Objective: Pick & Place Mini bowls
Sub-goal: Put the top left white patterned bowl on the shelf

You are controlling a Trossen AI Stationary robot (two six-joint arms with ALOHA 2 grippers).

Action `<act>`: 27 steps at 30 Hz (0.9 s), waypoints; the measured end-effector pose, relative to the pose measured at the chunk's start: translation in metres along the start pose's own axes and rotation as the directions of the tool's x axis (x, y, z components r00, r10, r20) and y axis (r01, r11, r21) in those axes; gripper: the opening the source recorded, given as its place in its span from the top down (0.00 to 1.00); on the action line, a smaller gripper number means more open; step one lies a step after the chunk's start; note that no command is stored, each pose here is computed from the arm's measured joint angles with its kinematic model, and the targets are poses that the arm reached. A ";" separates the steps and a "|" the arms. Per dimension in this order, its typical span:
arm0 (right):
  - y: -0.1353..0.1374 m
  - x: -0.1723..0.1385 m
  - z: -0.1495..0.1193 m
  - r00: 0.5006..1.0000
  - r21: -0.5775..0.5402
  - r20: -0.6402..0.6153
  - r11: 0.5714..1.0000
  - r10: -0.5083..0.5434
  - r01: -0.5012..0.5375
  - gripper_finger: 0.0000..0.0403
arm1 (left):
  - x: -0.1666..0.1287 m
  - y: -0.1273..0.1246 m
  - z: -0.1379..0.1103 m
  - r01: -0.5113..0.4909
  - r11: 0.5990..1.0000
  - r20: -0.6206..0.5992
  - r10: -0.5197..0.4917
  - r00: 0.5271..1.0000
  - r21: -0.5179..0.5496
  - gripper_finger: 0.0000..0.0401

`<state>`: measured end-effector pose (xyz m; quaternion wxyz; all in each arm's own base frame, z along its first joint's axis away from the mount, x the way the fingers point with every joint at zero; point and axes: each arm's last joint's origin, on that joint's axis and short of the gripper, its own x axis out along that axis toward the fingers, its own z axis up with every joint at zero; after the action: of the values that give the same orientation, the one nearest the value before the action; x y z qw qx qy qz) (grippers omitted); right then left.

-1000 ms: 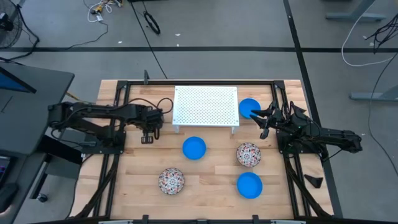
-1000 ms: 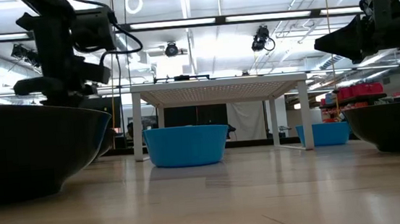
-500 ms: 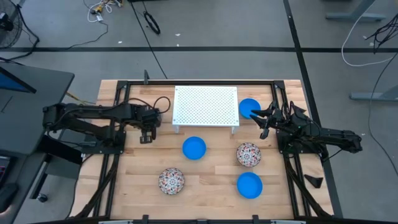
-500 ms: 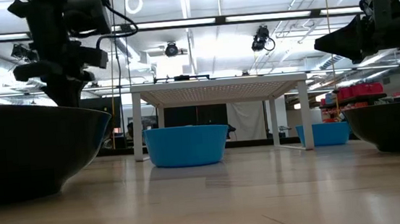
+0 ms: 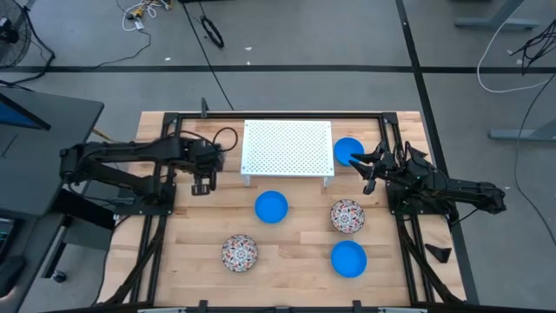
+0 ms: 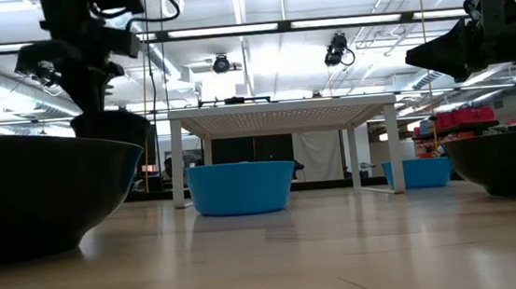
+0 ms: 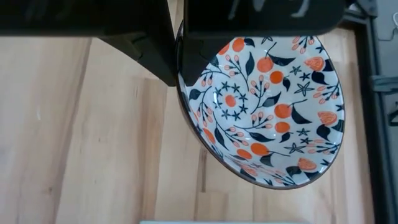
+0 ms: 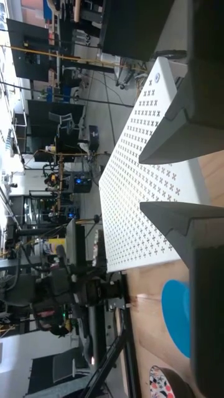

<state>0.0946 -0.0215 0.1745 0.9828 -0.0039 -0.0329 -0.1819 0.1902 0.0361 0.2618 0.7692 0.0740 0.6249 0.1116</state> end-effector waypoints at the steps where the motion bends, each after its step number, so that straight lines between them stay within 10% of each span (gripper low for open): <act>1: 0.000 0.000 0.000 1.000 0.000 0.000 1.000 0.000 0.000 0.73 | -0.004 0.001 0.001 -0.002 1.000 0.007 0.002 1.000 -0.001 0.97; 27: 0.000 0.000 0.000 1.000 0.000 0.000 1.000 0.000 0.000 0.73 | -0.106 0.027 0.002 -0.068 0.993 0.054 0.062 0.997 0.101 0.97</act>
<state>0.0946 -0.0215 0.1746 0.9828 -0.0040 -0.0330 -0.1818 0.1689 0.0344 0.3694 0.7758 0.1367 0.6075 0.1023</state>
